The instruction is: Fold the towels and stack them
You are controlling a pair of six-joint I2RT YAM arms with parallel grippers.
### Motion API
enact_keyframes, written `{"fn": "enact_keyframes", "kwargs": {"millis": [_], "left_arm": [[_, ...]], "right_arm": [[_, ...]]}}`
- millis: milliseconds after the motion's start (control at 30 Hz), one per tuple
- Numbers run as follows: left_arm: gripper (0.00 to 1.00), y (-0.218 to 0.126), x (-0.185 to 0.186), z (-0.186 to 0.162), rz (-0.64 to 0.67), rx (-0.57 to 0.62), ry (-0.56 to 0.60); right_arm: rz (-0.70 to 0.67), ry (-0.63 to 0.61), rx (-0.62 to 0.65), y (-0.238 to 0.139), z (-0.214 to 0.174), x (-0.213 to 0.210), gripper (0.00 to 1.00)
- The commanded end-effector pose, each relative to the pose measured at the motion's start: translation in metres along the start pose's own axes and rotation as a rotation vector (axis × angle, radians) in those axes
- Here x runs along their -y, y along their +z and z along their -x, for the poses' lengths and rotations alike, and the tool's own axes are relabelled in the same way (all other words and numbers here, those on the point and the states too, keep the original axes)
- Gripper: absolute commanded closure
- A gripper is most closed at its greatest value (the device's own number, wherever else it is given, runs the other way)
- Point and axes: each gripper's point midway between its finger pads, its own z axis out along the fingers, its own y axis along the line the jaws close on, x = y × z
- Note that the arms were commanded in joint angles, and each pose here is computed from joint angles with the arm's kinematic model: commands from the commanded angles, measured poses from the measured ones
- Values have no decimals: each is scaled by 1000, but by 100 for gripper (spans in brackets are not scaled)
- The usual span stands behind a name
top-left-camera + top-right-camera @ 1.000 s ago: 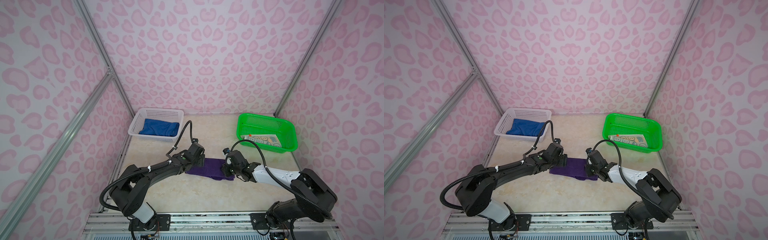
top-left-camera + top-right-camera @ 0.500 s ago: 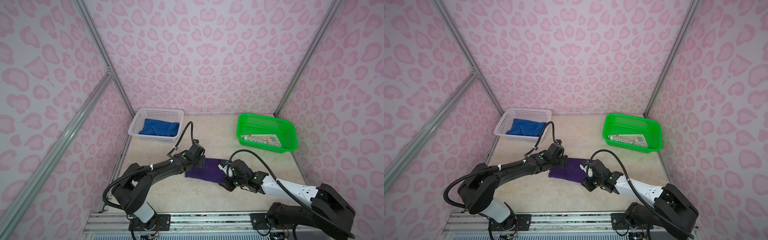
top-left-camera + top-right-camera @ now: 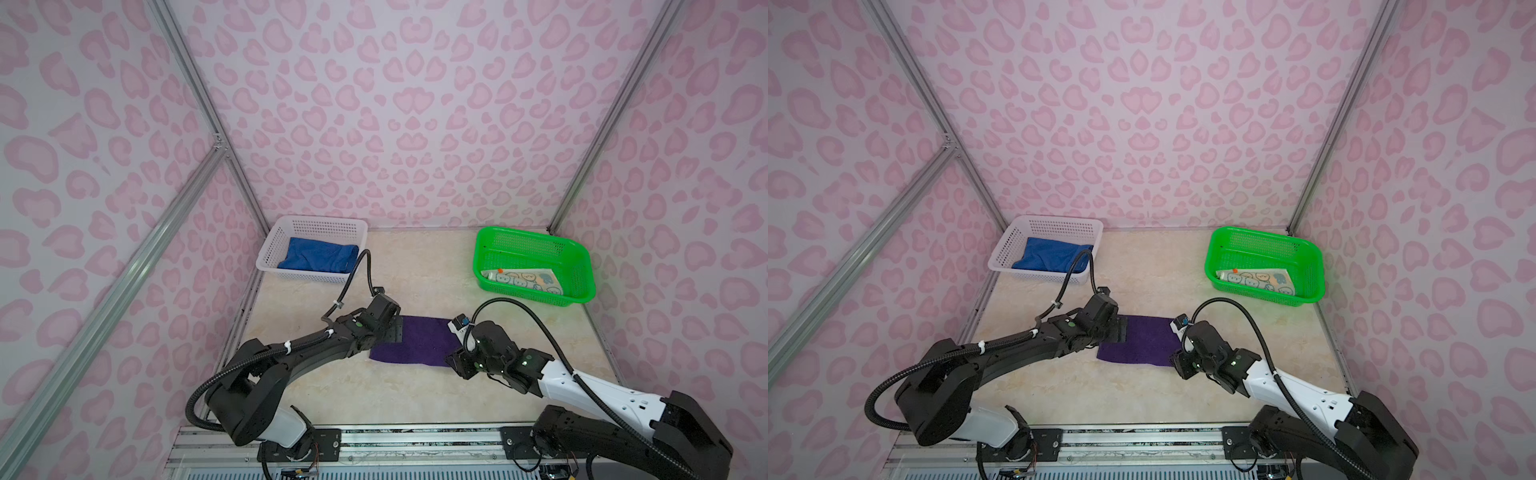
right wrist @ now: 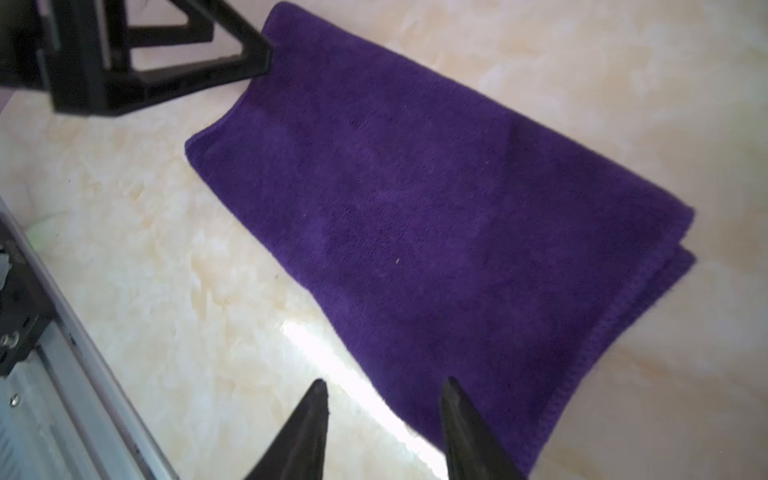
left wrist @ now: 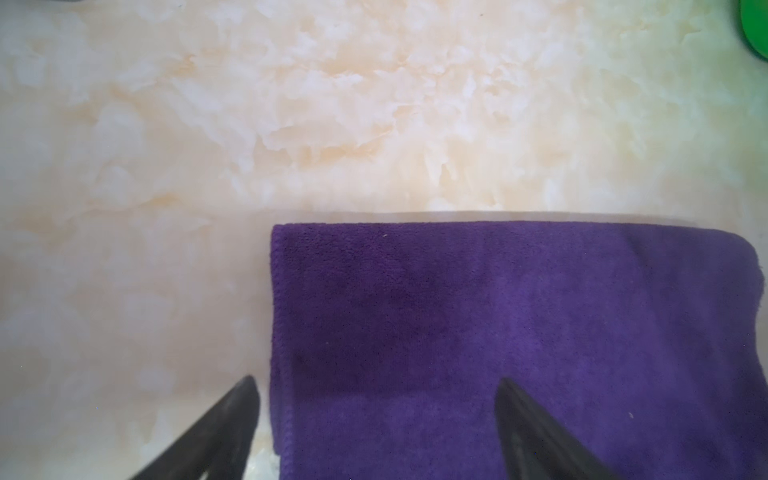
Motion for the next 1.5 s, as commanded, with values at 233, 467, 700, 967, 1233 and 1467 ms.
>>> {"fn": "enact_keyframes", "kwargs": {"millis": [233, 467, 700, 967, 1233, 1467], "left_arm": [[2, 14, -14, -15, -102, -69, -129], [6, 28, -11, -38, -151, -142, -133], [19, 43, -11, -59, -166, -205, -117], [51, 56, 5, -68, -253, -258, -140], [97, 65, 2, -60, -189, -275, -115], [97, 46, -18, 7, 31, -173, 48]], "right_arm": [[-81, 134, -11, 51, 7, 28, 67], [-135, 166, -41, 57, -7, 45, 73], [-157, 179, -78, 60, -18, 53, 75], [-150, 176, -87, 67, -17, 53, 75], [-148, 172, -69, 67, -9, 55, 75], [-168, 140, 54, 46, 20, 66, 55]]}}
